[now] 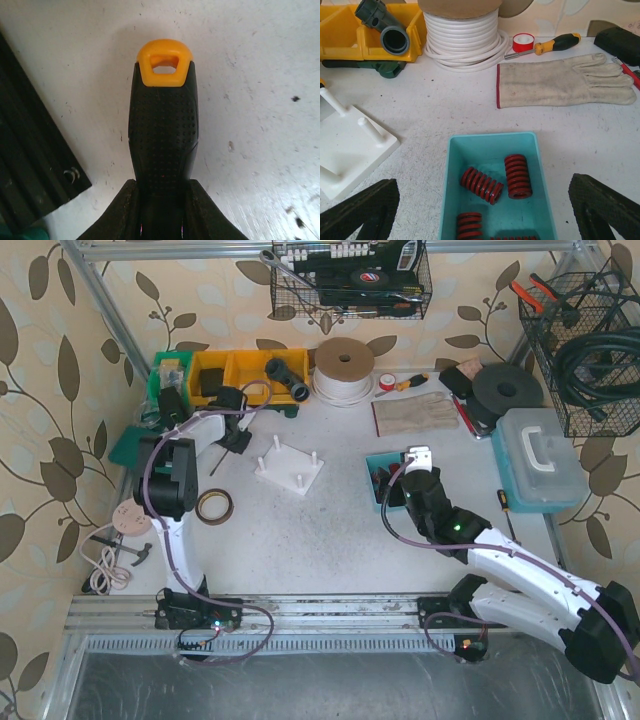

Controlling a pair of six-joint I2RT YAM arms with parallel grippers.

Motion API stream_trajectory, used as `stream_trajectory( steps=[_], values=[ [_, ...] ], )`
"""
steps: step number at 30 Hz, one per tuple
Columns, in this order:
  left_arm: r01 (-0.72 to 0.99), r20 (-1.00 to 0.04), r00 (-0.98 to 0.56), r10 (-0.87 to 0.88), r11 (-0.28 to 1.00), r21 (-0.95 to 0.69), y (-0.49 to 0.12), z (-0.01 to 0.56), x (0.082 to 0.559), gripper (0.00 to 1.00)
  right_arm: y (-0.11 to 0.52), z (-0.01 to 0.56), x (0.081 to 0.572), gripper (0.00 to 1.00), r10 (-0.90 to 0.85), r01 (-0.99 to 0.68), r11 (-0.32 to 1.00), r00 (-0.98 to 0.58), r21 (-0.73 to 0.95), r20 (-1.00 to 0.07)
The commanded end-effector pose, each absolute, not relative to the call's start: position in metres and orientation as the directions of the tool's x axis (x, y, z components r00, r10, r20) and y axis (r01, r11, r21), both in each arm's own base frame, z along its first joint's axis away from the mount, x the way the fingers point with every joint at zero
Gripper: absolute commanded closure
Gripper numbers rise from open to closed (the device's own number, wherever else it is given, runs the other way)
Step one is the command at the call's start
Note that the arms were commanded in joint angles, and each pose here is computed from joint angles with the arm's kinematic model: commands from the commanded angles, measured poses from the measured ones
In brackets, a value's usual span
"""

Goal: Install the large spring

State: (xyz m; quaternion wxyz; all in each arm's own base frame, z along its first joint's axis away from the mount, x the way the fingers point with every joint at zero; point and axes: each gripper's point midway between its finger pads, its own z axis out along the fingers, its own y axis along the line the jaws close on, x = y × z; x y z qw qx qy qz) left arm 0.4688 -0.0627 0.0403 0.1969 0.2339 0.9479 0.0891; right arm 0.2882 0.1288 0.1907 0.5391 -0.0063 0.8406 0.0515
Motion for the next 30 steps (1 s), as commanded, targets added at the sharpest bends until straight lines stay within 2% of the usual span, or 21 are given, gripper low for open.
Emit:
stream_trajectory(
  steps=[1,7,10,12,18,22,26,30],
  values=[
    [0.416,-0.336,-0.787,0.518,0.847,0.332,-0.050,0.045,0.491,0.92,0.128,0.191,0.288,0.08,0.046,-0.072,0.994,-0.408,0.082,-0.912],
    [0.438,-0.300,-0.787,0.540,0.830,0.346,-0.045,0.029,0.492,0.81,0.129,0.191,0.288,0.08,0.044,-0.074,0.994,-0.409,0.081,-0.912],
    [0.427,-0.284,-0.796,0.535,0.828,0.362,-0.041,0.027,0.491,0.61,0.129,0.190,0.288,0.08,0.040,-0.075,0.994,-0.412,0.077,-0.910],
    [0.419,-0.286,-0.799,0.528,0.831,0.365,-0.039,0.027,0.491,0.53,0.130,0.190,0.289,0.08,0.039,-0.077,0.994,-0.413,0.078,-0.910],
    [0.372,-0.324,-0.807,0.493,0.851,0.370,-0.037,0.046,0.492,0.47,0.130,0.189,0.290,0.08,0.033,-0.076,0.995,-0.418,0.071,-0.908],
    [0.290,-0.414,-0.805,0.425,0.891,0.350,-0.039,0.082,0.490,0.44,0.131,0.186,0.291,0.08,0.029,-0.074,0.995,-0.424,0.067,-0.905],
    [0.194,-0.537,-0.780,0.322,0.940,0.282,-0.043,0.124,0.481,0.25,0.131,0.184,0.292,0.08,0.031,-0.063,0.996,-0.437,0.065,-0.899],
    [0.105,-0.640,-0.741,0.204,0.976,0.189,-0.045,0.164,0.464,0.20,0.132,0.182,0.293,0.08,0.026,-0.059,0.997,-0.449,0.059,-0.893]
  ],
)
